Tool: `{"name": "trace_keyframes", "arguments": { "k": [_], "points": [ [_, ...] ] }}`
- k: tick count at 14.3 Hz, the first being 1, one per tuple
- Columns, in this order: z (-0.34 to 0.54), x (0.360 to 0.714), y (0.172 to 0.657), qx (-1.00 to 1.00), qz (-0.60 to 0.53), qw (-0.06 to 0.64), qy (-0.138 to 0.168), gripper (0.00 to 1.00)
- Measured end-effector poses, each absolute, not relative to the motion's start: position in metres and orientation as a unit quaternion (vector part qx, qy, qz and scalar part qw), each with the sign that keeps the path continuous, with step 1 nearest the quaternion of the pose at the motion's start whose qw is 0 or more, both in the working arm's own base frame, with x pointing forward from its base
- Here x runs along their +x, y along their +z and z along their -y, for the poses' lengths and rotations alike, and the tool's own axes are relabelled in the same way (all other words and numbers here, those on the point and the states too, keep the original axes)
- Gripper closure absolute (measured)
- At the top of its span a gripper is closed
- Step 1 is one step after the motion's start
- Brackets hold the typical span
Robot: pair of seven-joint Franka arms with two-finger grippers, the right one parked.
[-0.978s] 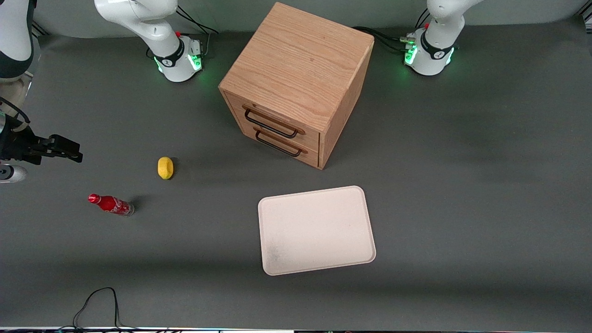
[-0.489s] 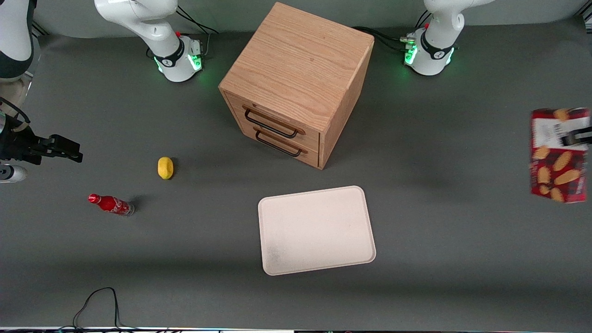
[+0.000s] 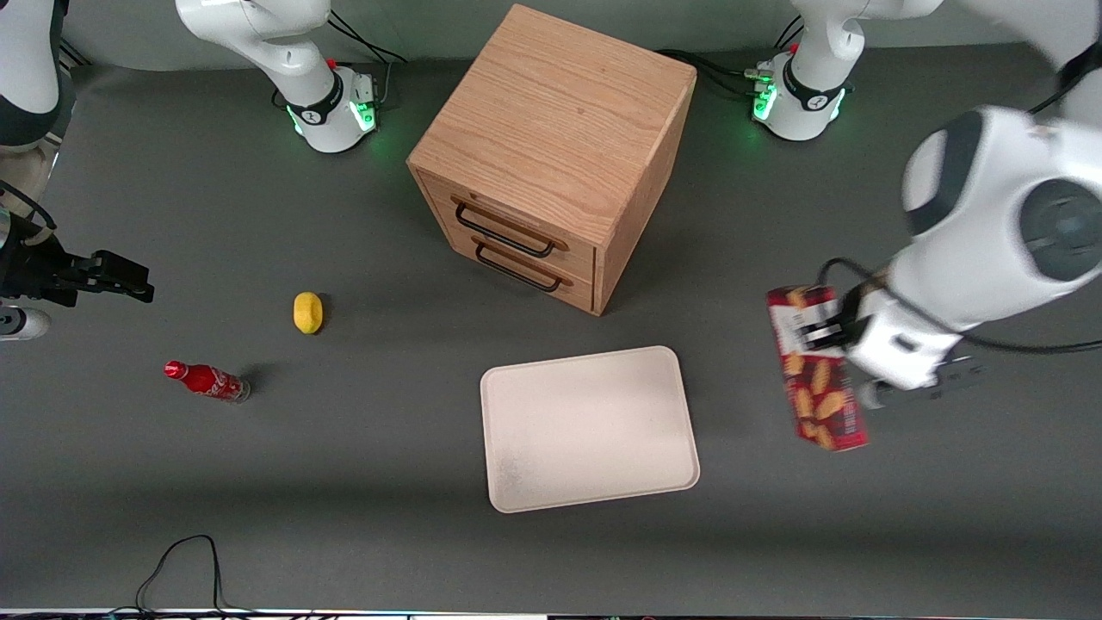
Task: Place red cookie box on tray
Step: 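Lift the shortbread box and carry it over the white tray, then lower the box onto the tray and open the left gripper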
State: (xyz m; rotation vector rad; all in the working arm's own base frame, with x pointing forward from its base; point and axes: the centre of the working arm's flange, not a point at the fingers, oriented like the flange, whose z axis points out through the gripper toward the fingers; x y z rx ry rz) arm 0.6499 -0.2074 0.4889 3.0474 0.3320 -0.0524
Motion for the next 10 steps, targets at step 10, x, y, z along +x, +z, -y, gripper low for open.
{"name": "trace_keyframes", "arguments": {
  "k": [10],
  "points": [
    [0.327,0.678,0.361,0.995,-0.031,0.011,0.097,0.91]
  ]
}}
